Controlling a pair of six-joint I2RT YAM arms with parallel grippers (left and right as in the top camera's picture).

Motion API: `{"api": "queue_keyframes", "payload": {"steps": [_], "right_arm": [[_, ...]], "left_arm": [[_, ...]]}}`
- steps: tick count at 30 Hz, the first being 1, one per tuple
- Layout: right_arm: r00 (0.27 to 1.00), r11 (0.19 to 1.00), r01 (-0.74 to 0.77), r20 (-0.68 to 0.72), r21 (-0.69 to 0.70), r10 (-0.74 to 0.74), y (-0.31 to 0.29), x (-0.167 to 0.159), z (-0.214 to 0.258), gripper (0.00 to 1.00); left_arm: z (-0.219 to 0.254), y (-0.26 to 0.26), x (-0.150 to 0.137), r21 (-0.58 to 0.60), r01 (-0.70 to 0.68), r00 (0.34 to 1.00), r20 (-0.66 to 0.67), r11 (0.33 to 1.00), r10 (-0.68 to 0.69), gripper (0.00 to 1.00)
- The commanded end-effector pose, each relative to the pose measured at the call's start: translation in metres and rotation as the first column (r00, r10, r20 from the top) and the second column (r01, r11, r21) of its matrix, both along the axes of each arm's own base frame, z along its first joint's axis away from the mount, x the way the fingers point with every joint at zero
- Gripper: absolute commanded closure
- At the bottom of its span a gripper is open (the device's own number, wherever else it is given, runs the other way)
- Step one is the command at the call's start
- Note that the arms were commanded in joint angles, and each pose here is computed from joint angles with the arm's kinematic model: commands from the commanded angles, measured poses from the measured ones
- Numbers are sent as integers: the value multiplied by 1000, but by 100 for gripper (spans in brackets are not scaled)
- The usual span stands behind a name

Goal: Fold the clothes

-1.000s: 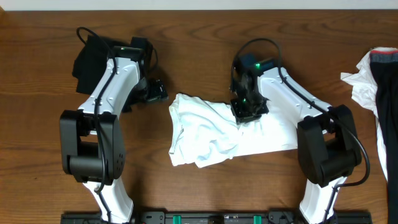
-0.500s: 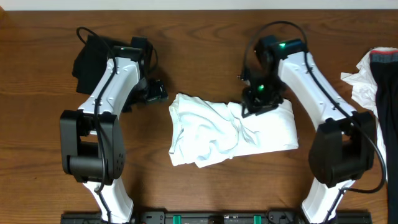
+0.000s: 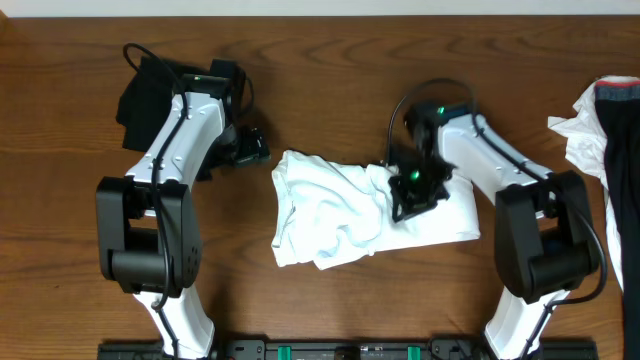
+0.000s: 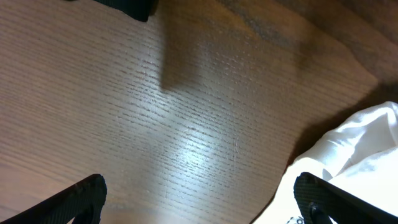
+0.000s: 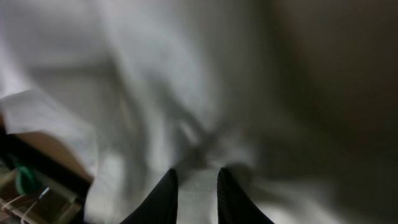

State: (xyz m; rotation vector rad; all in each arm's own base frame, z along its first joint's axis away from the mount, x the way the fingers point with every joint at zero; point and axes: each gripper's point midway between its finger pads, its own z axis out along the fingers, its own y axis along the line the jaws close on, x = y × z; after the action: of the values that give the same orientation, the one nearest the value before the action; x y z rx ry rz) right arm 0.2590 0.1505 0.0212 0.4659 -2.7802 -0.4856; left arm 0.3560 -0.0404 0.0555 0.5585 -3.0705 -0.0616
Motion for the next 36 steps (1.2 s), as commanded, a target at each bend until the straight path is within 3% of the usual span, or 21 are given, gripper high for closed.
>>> {"api": "queue_keyframes", "payload": {"steps": [1,6,10,18,29,36], "right_arm": [[1000,998,-13,7,60,13,12,-11,-11,79],[999,994,-7,38,108,3,18,-6,-15,87],[997,990,1,81,144,-13,22,15,17,94],[953,975,-18,300,220,-50,30,65,79,89],[941,985,77,315,157,-124,21,66,20,87],[843,987,67,520,149,-136,15,101,-5,81]], "left_arm": [[-6,1,-4,4,1,1000,-25,1000,-1,2],[-6,1,-4,4,0,1000,-24,1000,0,2],[-6,1,-4,4,0,1000,-25,1000,0,2],[-6,1,-4,5,1,1000,-24,1000,0,2],[-6,1,-4,4,0,1000,-24,1000,0,2],[-6,1,-4,4,0,1000,-25,1000,0,2]]}}
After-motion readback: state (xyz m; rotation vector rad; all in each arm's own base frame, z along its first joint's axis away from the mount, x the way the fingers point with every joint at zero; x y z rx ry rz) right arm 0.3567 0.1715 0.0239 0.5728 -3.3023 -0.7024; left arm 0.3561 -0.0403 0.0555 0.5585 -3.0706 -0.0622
